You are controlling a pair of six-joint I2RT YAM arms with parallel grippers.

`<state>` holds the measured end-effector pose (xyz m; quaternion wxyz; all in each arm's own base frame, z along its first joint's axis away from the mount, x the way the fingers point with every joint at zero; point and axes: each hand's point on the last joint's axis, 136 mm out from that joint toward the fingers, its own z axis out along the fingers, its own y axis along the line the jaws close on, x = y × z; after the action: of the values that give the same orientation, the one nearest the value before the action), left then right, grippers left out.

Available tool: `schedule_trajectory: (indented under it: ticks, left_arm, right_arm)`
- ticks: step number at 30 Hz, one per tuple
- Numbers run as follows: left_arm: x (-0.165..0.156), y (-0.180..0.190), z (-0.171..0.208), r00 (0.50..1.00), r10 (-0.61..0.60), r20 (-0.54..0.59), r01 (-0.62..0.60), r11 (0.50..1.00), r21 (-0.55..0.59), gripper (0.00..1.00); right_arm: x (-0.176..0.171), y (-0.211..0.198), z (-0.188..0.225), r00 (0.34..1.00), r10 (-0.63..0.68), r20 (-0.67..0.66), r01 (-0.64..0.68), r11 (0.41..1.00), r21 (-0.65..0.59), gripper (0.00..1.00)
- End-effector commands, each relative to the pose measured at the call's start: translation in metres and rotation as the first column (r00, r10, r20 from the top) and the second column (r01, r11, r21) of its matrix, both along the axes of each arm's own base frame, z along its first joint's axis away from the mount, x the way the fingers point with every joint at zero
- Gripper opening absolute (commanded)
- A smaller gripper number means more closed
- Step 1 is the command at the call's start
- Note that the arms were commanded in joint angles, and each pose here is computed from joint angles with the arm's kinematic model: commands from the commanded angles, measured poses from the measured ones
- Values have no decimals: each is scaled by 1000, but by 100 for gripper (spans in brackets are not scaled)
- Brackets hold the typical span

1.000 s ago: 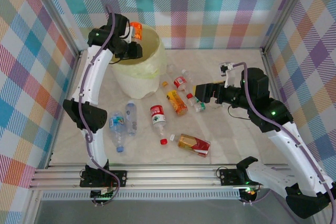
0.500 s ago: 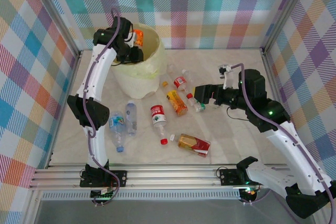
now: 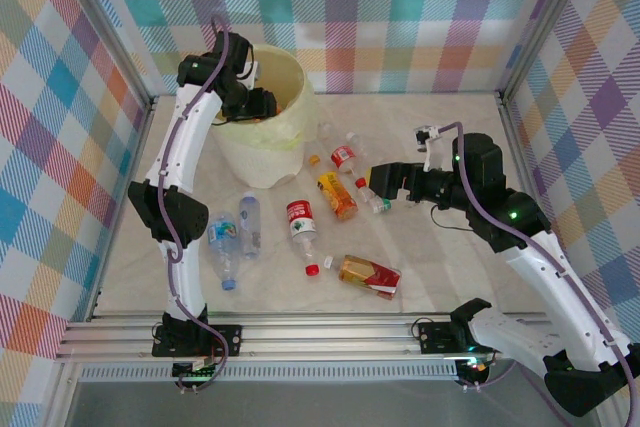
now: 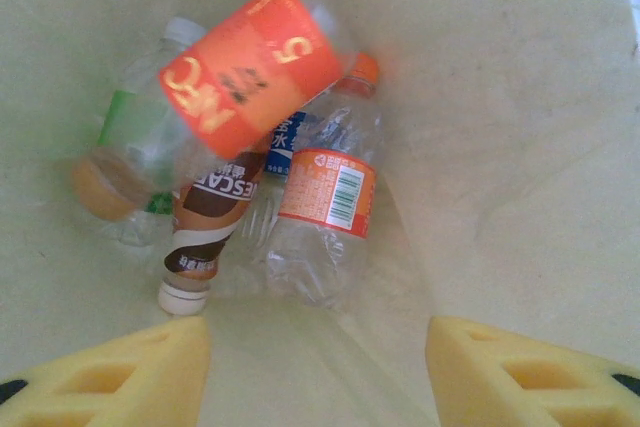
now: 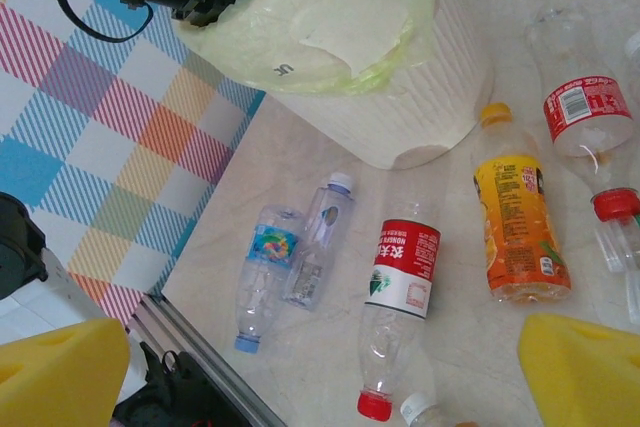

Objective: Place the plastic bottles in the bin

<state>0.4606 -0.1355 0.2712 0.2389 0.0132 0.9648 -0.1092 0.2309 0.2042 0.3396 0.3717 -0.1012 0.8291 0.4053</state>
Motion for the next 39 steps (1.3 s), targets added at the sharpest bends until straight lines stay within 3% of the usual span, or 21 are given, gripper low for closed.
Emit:
schedule_trajectory:
  ticks: [1,10,17,21,28,39]
  left_arm:
    - [-3,2,46,993,9,117,-2,998,-64,61]
    - [-19,3,105,956,4,293,30,993,-111,65]
    - [-60,15,112,939,39,342,8,991,-135,69]
    - [-95,27,95,947,69,314,-34,993,-115,71]
    - [-158,37,32,977,105,185,-87,991,-100,73]
    - [-214,11,-83,991,106,-84,-111,992,-59,75]
  right_arm:
    - [-7,6,3,999,45,11,-45,999,26,100]
    - [-16,15,8,993,117,21,-118,990,71,100]
    - [-27,18,16,984,172,38,-174,982,78,100]
    - [-41,23,26,967,248,58,-253,962,98,100]
    - [-57,25,37,939,327,110,-339,934,110,100]
    - [-47,23,30,952,293,90,-299,953,57,100]
